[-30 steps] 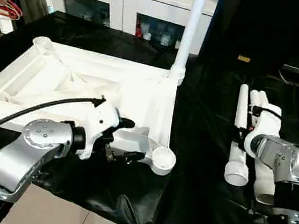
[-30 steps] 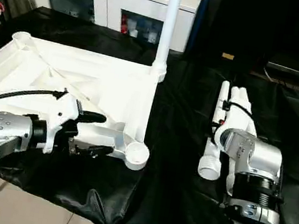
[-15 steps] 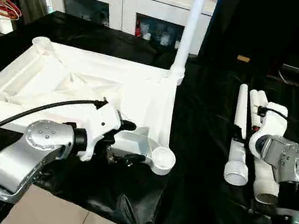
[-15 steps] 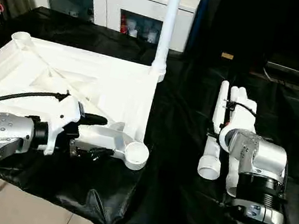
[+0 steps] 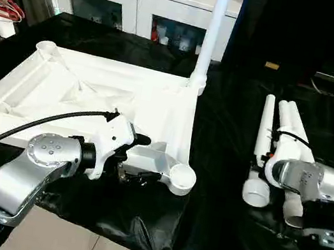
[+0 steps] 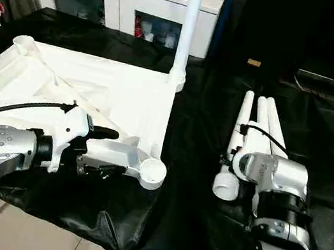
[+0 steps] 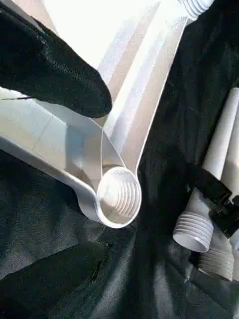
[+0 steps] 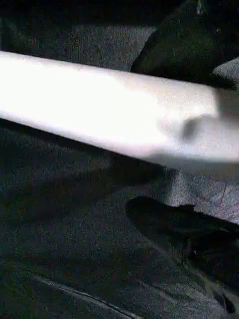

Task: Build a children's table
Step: Pick table leg

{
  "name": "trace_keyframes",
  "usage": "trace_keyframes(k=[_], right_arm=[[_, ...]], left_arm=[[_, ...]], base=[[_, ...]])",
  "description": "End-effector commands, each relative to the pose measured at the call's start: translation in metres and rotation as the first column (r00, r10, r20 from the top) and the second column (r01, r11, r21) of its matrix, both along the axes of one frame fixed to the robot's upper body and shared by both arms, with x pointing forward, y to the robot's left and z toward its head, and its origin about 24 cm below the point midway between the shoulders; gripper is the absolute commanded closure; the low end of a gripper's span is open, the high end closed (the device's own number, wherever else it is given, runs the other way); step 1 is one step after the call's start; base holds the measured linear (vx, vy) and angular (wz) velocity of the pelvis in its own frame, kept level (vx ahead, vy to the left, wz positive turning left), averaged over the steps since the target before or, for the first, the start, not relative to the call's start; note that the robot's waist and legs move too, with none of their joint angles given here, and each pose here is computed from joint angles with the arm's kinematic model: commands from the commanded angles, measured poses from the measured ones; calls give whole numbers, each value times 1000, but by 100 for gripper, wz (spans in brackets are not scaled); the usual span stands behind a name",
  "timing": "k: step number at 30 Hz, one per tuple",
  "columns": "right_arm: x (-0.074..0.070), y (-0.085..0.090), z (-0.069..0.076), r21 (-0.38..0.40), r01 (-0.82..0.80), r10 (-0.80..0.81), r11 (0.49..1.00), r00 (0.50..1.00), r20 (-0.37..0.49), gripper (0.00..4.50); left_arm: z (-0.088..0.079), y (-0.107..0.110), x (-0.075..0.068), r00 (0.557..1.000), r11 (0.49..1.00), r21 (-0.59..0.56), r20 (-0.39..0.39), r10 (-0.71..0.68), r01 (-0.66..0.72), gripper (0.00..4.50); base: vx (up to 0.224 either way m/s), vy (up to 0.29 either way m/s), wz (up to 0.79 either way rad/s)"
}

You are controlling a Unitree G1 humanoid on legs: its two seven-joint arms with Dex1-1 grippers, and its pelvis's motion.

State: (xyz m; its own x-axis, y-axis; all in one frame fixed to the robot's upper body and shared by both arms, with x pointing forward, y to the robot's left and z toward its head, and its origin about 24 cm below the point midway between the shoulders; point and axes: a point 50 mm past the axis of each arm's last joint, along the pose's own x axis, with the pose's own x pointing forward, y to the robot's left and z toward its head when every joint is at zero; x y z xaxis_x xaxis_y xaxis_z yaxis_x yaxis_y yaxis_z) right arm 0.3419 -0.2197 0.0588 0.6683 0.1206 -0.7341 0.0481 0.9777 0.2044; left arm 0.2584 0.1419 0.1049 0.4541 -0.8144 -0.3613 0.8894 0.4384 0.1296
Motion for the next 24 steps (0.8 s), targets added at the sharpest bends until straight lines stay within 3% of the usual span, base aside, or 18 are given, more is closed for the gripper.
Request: trace_keyframes(k=[1, 14, 20, 24], right_arm=[[2, 4, -2, 9, -14, 15, 1000, 1000, -11, 109], [3, 5, -11, 34, 5, -4, 999, 999, -32, 223], [0, 5, -17, 41, 21, -20, 999, 999, -36, 252], [-1, 5, -21, 37, 25, -23, 999, 999, -33, 264]], left_arm=[[5, -1, 0, 999, 1000, 7, 28, -16, 16, 0], [2, -6, 4, 999, 1000, 1, 42, 2, -2, 0], [1, -7, 7, 999, 1000, -11, 52, 15, -14, 0], [5, -10, 16, 993, 997, -42, 98, 67, -63, 0]], base=[[0, 0, 0], [0, 0, 0], [0, 0, 0], [0, 0, 0]])
